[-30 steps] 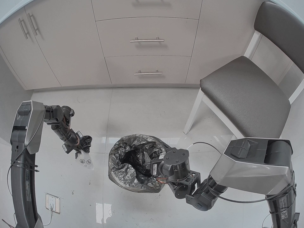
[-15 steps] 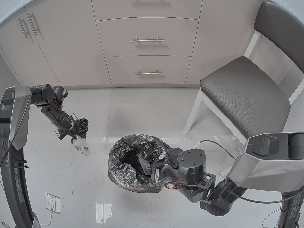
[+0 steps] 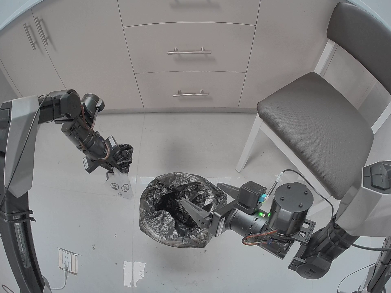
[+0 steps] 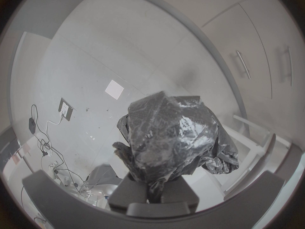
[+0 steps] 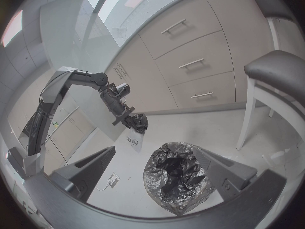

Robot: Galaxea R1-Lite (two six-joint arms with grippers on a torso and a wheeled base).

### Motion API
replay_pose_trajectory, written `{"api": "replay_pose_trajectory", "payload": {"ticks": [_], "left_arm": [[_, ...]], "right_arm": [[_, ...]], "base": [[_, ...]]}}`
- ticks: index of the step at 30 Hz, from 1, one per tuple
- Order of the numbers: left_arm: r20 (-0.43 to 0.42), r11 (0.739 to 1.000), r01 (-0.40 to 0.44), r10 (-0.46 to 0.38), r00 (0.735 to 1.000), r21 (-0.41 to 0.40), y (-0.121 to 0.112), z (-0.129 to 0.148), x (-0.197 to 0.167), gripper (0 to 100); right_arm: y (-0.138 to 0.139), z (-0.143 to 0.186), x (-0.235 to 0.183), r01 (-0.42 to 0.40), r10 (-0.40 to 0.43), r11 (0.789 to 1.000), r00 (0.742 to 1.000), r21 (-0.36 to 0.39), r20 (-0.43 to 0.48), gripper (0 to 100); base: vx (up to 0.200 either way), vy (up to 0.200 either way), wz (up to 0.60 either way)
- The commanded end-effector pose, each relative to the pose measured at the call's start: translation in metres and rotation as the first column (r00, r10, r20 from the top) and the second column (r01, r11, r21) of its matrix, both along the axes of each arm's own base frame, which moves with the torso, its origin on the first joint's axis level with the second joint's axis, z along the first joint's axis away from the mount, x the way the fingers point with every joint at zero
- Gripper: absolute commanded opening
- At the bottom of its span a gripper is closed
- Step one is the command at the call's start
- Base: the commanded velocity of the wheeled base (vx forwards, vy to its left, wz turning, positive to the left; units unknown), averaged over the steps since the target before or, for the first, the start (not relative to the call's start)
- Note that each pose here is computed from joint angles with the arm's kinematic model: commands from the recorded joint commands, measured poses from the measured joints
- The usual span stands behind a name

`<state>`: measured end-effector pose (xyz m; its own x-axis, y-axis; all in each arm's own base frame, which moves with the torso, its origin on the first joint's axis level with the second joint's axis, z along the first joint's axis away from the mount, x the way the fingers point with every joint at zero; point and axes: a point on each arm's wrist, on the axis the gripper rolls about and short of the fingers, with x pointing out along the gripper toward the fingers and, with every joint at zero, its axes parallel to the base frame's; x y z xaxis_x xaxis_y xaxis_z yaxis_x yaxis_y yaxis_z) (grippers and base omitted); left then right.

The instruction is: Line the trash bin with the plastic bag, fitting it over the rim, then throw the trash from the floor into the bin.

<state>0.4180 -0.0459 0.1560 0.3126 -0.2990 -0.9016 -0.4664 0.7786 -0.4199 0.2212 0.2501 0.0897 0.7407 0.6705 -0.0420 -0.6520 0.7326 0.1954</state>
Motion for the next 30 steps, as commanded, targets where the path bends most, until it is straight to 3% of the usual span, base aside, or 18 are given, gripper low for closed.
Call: {"api": "replay_pose_trajectory", "payload": {"ticks": [1,13,18,20,30], "left_arm": [[0.029,0.998,0.059,-0.059,0.998,-0.002,-0.024,0.013,-0.008,0],[0.032,0.979,0.204,-0.204,0.978,0.008,-0.086,0.013,-0.024,0],[0.034,0.969,0.245,-0.245,0.969,0.009,-0.1,0.011,-0.028,0],[0.042,0.958,0.285,-0.286,0.957,0.013,-0.113,0.01,-0.031,0],[0.039,0.91,0.413,-0.415,0.909,0.042,-0.142,0.001,-0.041,0]], "right_arm": [[-0.008,0.01,0.0,0.011,-0.012,1.0,0.999,0.021,0.038,100],[-0.016,0.024,0.006,0.051,-0.055,0.997,0.995,0.051,0.08,100],[-0.019,0.021,0.009,0.064,-0.066,0.998,0.993,0.017,0.094,100],[-0.019,0.019,0.008,0.066,-0.064,0.998,0.991,-0.014,0.114,100],[-0.02,0.019,0.01,0.072,-0.07,0.997,0.991,-0.013,0.115,100]], "base": [[0.0,0.0,0.0],[0.0,0.0,0.0],[0.0,0.0,0.0],[0.0,0.0,0.0],[0.0,0.0,0.0]]}}
